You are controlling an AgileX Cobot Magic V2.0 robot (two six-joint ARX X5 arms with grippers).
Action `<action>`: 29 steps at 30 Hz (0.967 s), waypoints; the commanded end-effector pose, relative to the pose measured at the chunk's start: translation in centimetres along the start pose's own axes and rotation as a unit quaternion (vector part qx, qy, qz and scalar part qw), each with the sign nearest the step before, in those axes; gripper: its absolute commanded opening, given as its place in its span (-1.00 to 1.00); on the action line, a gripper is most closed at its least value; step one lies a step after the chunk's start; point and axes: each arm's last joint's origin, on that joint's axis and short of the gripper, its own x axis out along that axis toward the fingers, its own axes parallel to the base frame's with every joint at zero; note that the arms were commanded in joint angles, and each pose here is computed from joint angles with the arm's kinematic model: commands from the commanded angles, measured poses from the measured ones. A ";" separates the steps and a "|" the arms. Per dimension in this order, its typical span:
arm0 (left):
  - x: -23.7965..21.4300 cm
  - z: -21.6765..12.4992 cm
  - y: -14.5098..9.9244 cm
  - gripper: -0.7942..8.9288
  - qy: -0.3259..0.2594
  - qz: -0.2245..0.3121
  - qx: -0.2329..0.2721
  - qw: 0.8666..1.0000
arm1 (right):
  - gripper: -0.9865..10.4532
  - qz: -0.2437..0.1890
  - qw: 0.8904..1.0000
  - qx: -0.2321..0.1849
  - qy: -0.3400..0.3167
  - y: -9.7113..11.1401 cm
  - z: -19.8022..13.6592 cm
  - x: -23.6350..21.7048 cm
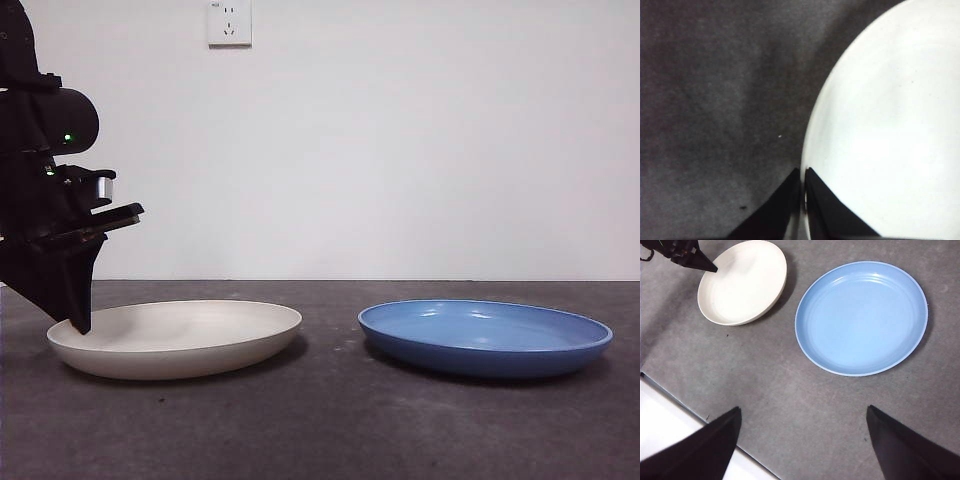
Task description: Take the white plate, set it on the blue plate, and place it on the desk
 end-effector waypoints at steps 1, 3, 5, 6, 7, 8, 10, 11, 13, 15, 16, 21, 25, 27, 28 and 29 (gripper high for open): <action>0.2 0.6 0.2 -0.82 -0.003 0.000 -0.009 1.000 | -0.12 0.002 1.000 -0.005 -0.009 0.2 0.5 -0.3; -0.1 0.6 0.1 -0.82 -0.007 -0.004 -0.016 1.000 | -0.12 0.002 1.000 -0.005 -0.009 0.2 0.5 -0.3; -0.8 0.7 -0.1 -0.82 -0.017 -0.022 -0.019 0.999 | -0.12 0.002 1.000 -0.005 -0.009 0.2 0.5 -0.3; -1.2 0.8 -0.2 -0.82 -0.023 -0.028 -0.018 0.999 | -0.12 0.002 1.000 -0.005 -0.009 0.2 0.5 -0.3; -1.7 0.9 -0.3 -0.82 -0.031 -0.031 -0.019 0.999 | -0.12 0.001 1.000 -0.005 -0.009 0.2 0.5 -0.3; -2.3 1.0 -0.5 -0.82 -0.040 -0.034 -0.021 0.998 | -0.12 0.001 1.000 -0.005 -0.008 0.2 0.5 -0.3; -3.6 1.2 -1.0 -0.82 -0.059 -0.045 -0.018 0.997 | -0.12 0.000 1.000 -0.005 -0.009 0.2 0.5 -0.3; -4.1 1.3 -1.3 -0.82 -0.067 -0.050 -0.015 0.996 | -0.12 0.000 1.000 -0.005 -0.009 0.2 0.5 -0.3; -5.2 1.5 -2.0 -0.82 -0.084 -0.057 -0.013 0.995 | -0.12 0.000 1.000 -0.005 -0.009 0.2 0.5 -0.3; -5.9 1.7 -2.8 -0.82 -0.095 -0.062 -0.003 0.994 | -0.12 0.000 1.000 -0.005 -0.009 0.2 0.5 -0.3; -6.2 1.9 -3.3 -0.82 -0.099 -0.065 0.004 0.993 | -0.12 0.000 1.000 -0.006 -0.010 0.2 0.5 -0.3; -6.4 2.4 -6.6 -0.82 -0.118 -0.089 0.031 0.989 | -0.12 0.000 1.000 -0.006 -0.010 0.2 0.5 -0.3; -5.9 2.6 -9.5 -0.82 -0.142 -0.117 0.042 0.982 | -0.12 0.000 1.000 0.001 -0.013 0.2 0.6 -0.3; -5.4 2.7 -10.8 -0.82 -0.145 -0.130 0.046 0.980 | -0.12 0.000 1.000 0.003 -0.017 0.2 0.6 -0.3; -5.0 2.7 -11.6 -0.82 -0.143 -0.135 0.050 0.979 | -0.12 0.000 1.000 0.004 -0.018 0.2 0.7 -0.3; -4.7 2.8 -12.1 -0.82 -0.138 -0.138 0.054 0.979 | -0.12 -0.001 1.000 0.006 -0.019 0.2 0.7 -0.3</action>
